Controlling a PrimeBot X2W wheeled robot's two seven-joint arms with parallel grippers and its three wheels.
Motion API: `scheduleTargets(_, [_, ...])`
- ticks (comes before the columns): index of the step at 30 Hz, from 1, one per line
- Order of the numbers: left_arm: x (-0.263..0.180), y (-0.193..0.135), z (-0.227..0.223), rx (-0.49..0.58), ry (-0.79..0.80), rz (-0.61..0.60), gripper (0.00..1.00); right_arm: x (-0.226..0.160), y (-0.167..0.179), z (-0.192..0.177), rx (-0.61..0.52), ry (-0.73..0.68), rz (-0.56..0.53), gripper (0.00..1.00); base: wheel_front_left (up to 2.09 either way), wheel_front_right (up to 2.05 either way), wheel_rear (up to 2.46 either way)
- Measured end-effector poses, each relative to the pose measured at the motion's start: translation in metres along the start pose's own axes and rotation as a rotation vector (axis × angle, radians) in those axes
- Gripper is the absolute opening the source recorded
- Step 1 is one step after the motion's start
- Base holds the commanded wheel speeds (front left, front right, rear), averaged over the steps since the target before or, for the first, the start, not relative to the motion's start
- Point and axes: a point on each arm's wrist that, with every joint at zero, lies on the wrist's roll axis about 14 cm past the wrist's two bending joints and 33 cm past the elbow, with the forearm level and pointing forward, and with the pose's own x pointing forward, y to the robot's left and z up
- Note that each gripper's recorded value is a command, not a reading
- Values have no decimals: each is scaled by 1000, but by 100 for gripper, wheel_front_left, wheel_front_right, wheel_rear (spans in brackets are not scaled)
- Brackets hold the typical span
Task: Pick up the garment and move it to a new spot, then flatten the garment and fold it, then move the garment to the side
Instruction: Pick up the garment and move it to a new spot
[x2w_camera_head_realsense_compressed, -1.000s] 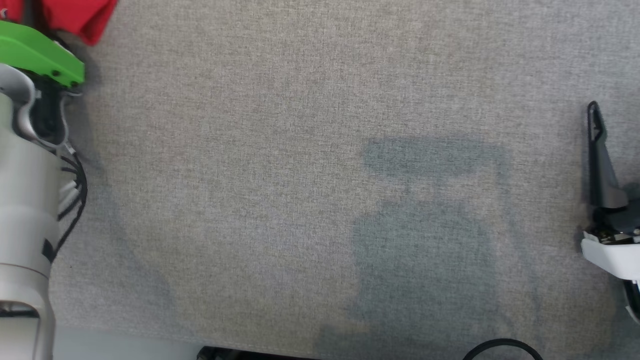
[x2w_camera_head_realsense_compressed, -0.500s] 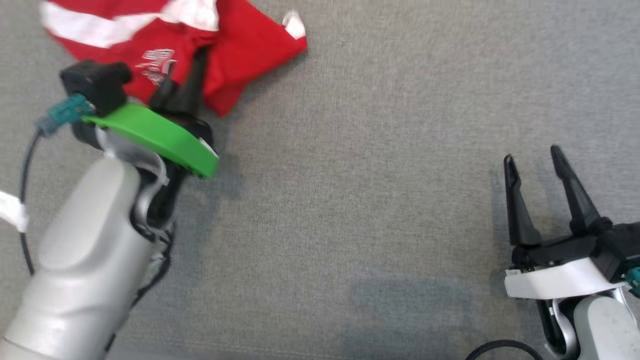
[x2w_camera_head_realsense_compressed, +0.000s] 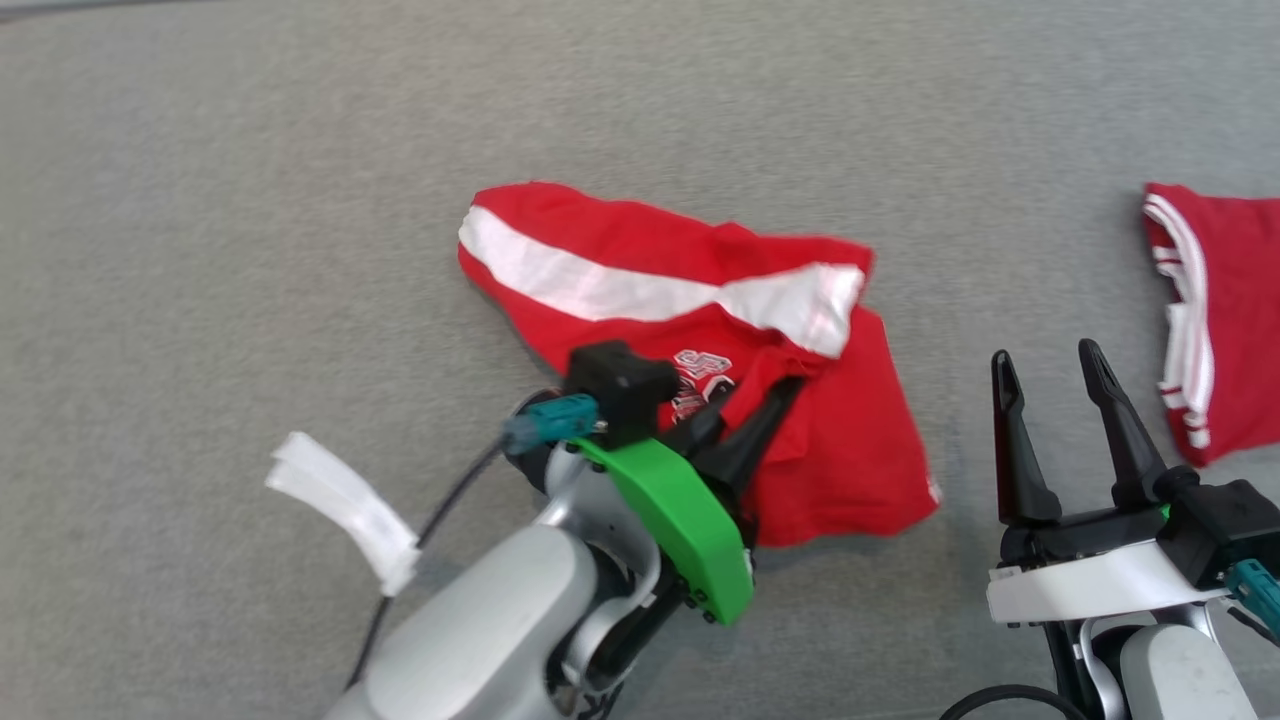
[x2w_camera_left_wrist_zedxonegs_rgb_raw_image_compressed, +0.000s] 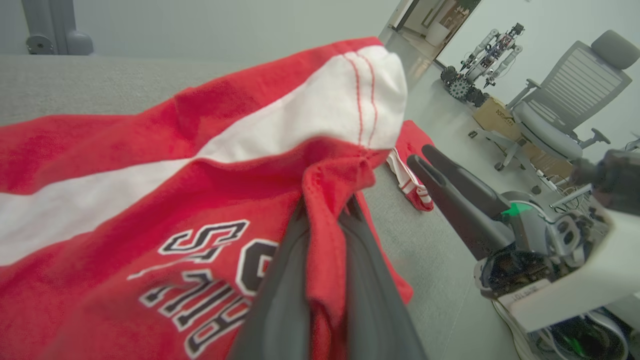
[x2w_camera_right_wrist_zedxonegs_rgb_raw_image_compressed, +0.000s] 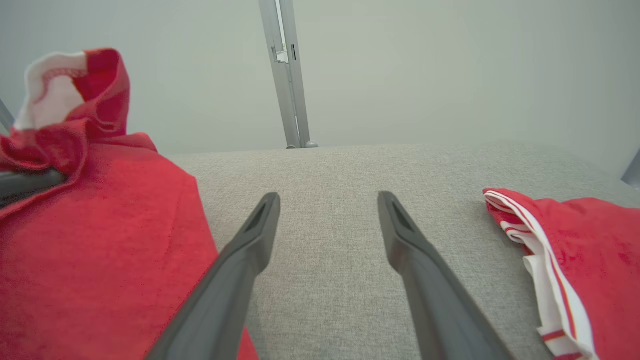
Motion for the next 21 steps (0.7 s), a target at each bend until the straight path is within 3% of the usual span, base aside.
scheduleTargets(5, [24, -7, -52, -1, 143, -3, 0, -18, -20, 13, -13, -20, -69, 100, 0, 0, 0])
scheduleTargets(14, [57, -14, -75, 69, 188, -24, 0, -45, -51, 31, -20, -50, -180, 100, 0, 0, 0])
scheduleTargets(15, [59, -17, -75, 73, 178, -32, 15, -48, -52, 31, -19, -51, -187, 100, 0, 0, 0])
scheduleTargets(16, [61, -22, -75, 66, 172, -42, 40, -50, -54, 32, -20, -51, -193, 100, 0, 0, 0])
scheduleTargets(17, [62, -26, -76, 55, 170, -48, 78, -51, -55, 33, -21, -51, -199, 100, 0, 0, 0])
scheduleTargets(18, [62, -30, -79, 45, 175, -54, 78, -53, -57, 33, -22, -52, -203, 100, 0, 0, 0])
scheduleTargets(19, [61, -34, -82, 28, 185, -60, 100, -54, -57, 34, -22, -53, -206, 100, 0, 0, 0])
scheduleTargets(21, [58, -42, -89, 3, 206, -73, 100, -54, -58, 35, -23, -56, -208, 100, 0, 0, 0])
